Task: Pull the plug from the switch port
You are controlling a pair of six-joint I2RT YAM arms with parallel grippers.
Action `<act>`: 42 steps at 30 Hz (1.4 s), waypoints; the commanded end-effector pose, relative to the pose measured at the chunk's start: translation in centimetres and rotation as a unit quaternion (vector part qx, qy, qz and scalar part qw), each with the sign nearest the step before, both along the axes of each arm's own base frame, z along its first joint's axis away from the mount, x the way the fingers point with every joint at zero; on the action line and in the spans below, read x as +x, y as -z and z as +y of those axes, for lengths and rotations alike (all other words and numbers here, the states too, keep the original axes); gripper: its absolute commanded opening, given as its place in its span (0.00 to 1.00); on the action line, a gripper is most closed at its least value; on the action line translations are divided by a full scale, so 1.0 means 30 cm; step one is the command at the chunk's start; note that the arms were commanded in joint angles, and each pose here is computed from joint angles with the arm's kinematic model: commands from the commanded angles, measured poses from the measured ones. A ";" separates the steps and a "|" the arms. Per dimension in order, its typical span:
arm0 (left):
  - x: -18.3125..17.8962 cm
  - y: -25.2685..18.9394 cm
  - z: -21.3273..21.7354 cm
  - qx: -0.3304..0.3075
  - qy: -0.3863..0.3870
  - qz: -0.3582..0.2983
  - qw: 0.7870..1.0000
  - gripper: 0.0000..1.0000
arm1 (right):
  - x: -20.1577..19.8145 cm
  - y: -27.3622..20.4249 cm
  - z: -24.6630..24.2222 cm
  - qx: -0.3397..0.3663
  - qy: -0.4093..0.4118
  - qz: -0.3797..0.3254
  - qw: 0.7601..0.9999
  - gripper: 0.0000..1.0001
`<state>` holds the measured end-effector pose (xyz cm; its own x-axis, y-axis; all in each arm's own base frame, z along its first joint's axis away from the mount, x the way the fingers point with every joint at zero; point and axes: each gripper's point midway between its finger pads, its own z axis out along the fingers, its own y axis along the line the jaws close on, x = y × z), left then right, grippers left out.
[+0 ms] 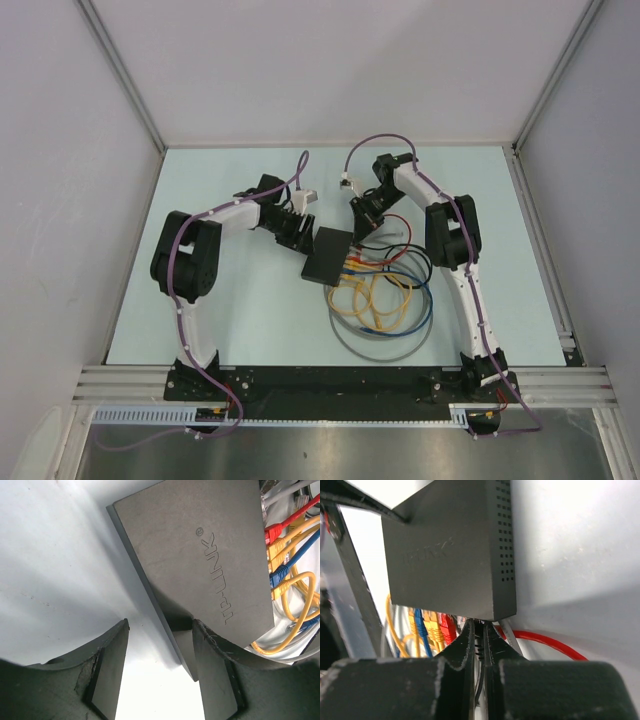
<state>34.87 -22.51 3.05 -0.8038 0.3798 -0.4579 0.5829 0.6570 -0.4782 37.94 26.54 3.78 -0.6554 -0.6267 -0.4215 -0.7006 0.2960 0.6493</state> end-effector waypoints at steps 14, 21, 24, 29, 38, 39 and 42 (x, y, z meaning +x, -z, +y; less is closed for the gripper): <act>0.060 -0.199 -0.093 -0.065 0.046 -0.073 0.994 0.05 | -0.004 0.031 0.034 -0.054 0.018 -0.013 0.998 0.00; -0.006 -0.104 -0.102 -0.050 0.047 -0.033 0.997 0.00 | 0.009 0.041 0.021 -0.059 0.022 -0.015 0.998 0.00; 0.002 -0.047 -0.078 -0.013 0.029 -0.028 0.999 0.00 | 0.016 0.041 0.006 -0.063 0.023 -0.018 0.998 0.00; 0.021 0.004 -0.060 0.013 0.017 -0.023 1.000 0.00 | -0.019 0.029 -0.031 -0.066 -0.002 -0.014 0.998 0.00; 0.029 0.038 -0.074 0.029 0.022 -0.027 0.999 0.00 | -0.057 -0.056 -0.084 -0.051 -0.064 -0.036 0.996 0.00; 0.031 0.038 -0.076 0.030 0.022 -0.028 0.999 0.00 | -0.057 -0.063 -0.084 -0.050 -0.063 -0.039 0.996 0.00; 0.028 0.043 -0.076 0.030 0.022 -0.025 0.999 0.00 | -0.061 -0.090 -0.078 -0.045 -0.059 -0.044 0.996 0.00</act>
